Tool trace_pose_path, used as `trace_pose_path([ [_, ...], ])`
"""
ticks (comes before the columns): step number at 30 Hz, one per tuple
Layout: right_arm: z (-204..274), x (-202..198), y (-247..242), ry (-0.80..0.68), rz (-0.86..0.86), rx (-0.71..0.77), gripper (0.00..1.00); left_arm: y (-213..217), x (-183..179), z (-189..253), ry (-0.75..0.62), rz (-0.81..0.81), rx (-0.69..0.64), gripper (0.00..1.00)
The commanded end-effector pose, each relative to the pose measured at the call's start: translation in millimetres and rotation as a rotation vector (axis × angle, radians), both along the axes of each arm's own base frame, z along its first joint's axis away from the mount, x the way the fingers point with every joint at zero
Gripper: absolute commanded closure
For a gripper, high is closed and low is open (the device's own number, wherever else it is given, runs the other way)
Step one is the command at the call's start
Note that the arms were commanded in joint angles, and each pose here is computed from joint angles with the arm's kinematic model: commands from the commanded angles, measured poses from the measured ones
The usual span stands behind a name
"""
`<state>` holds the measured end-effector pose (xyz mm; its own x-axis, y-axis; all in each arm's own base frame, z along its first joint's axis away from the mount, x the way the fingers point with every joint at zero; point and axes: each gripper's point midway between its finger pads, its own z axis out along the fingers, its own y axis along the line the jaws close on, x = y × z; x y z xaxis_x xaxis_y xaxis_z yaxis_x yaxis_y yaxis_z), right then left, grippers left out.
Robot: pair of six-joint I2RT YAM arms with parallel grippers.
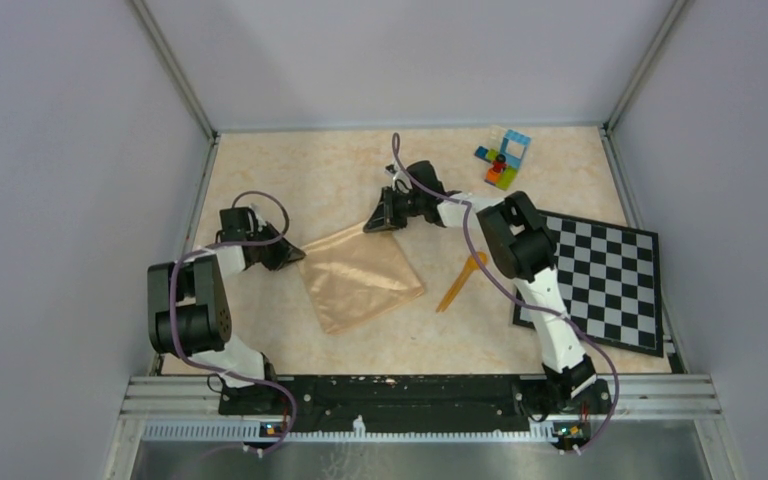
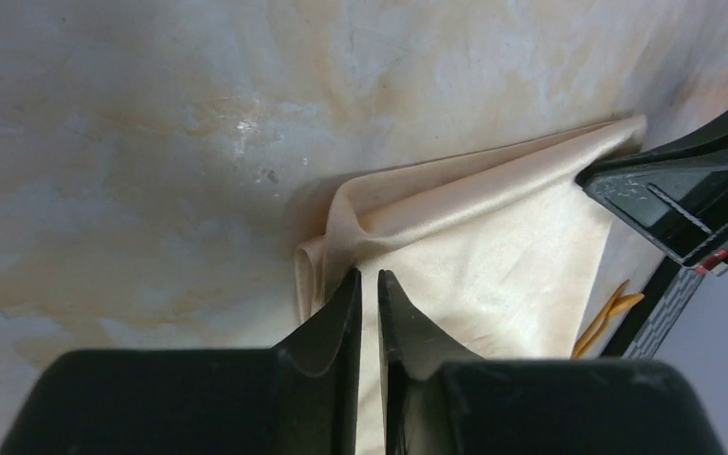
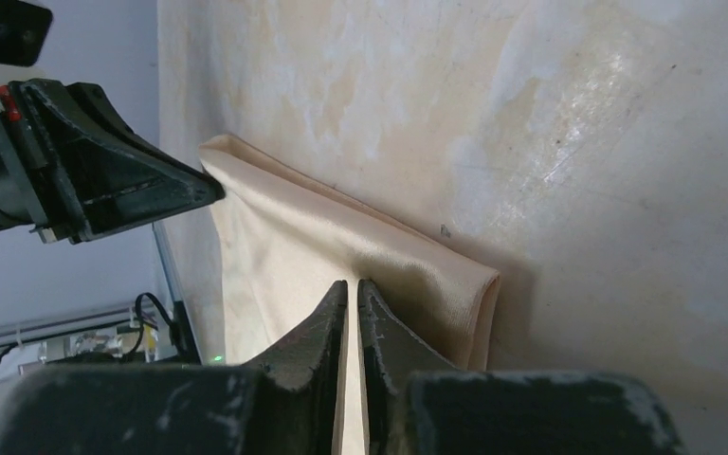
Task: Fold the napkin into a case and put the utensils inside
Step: Smooth out the lower triangle-folded napkin at the center of the board.
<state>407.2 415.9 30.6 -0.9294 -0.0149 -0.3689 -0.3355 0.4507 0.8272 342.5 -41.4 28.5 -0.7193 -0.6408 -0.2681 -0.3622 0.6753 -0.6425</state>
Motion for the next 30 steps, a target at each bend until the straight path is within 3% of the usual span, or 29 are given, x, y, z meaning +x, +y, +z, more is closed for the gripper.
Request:
trace_pose_path([
  [1,57.4,7.2,3.0,-0.09,0.034,0.043,0.91,-3.7,18.3,50.1,-0.139,-0.034,-0.02,0.81],
  [5,83.7,-13.3,1.7,-0.074,0.071,0.095,0.89,0.6,26.9,56.9,-0.15,-0.023,-0.007,0.82],
  [10,78.6,-63.4,-18.9,-0.031,0.091,0.105,0.9,-0.9,25.6,23.6,-0.072,-0.015,-0.037,0.89],
  [16,42.1,-123.4,-69.4,-0.029,0.091,-0.06,0.92,6.2,14.3,-3.9,-0.005,0.014,0.007,0.91],
  [21,-7.7,-141.2,-103.2,-0.026,0.061,-0.242,0.94,5.7,14.2,16.6,-0.052,-0.001,0.021,0.79],
  [26,-21.3,-126.9,-140.9,-0.127,-0.011,-0.51,0.94,5.4,11.0,86.3,-0.192,-0.063,0.08,0.59],
  [28,-2.0,-119.2,-139.6,-0.231,0.0,-0.568,0.88,7.7,1.8,117.4,-0.255,-0.099,0.145,0.5],
  [30,23.3,-113.5,-130.7,-0.383,0.025,-0.649,0.75,8.2,-7.0,136.2,-0.299,-0.121,0.183,0.42],
])
